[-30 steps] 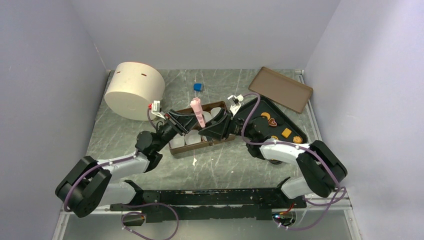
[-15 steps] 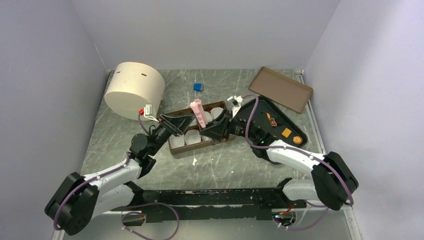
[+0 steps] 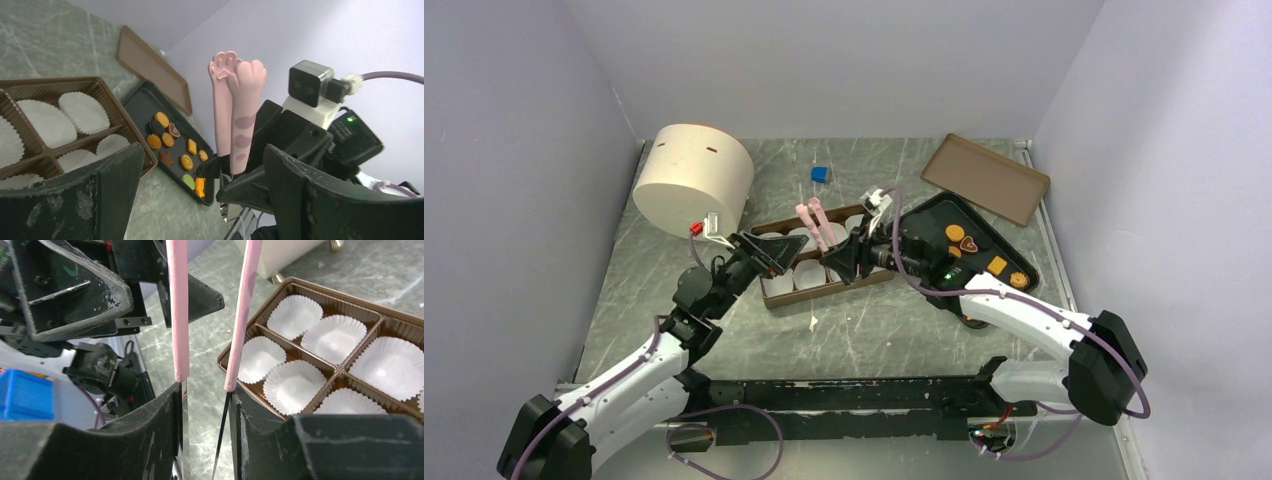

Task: Pack the cookies

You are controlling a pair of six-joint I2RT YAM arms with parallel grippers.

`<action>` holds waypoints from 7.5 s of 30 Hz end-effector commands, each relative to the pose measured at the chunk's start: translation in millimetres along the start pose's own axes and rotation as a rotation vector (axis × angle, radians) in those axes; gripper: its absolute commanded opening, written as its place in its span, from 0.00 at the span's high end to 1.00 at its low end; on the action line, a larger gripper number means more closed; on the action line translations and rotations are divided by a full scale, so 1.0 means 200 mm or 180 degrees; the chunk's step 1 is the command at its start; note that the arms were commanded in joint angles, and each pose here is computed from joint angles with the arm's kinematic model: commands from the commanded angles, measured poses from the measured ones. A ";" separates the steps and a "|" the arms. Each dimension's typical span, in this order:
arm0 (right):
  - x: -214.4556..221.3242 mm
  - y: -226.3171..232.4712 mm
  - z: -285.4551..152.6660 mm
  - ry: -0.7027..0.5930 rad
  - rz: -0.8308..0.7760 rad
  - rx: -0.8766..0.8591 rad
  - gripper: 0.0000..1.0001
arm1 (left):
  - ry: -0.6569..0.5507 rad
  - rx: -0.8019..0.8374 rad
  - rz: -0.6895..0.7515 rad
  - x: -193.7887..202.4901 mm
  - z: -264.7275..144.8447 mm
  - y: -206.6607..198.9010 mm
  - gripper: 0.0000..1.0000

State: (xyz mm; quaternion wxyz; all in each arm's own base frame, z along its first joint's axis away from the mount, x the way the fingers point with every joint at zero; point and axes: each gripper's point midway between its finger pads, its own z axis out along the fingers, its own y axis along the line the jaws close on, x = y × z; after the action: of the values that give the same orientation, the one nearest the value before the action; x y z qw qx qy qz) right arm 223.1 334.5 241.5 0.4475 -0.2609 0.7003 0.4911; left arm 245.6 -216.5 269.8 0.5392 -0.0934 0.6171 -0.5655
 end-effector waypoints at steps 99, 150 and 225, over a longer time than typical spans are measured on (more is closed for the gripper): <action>0.10 -0.06 -0.07 0.1221 -0.0877 0.1265 0.63 | -0.0100 -0.2181 0.0263 -0.18 -0.19 0.41 0.06; 0.47 -1.07 -0.95 0.2104 0.1004 0.3632 0.55 | 0.0153 -0.2101 0.2810 -0.58 -0.23 0.22 0.04; 0.17 -0.99 -0.13 0.2003 -0.0173 0.2777 0.75 | 0.0191 -0.1983 0.2748 -0.57 -0.24 0.20 0.04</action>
State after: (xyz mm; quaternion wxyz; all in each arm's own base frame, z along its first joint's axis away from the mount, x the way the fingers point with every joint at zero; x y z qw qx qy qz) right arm 332.2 225.2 105.9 0.2526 -0.2041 0.9451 0.0356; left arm 272.5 -90.6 280.1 0.6369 0.0264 0.7665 -0.0786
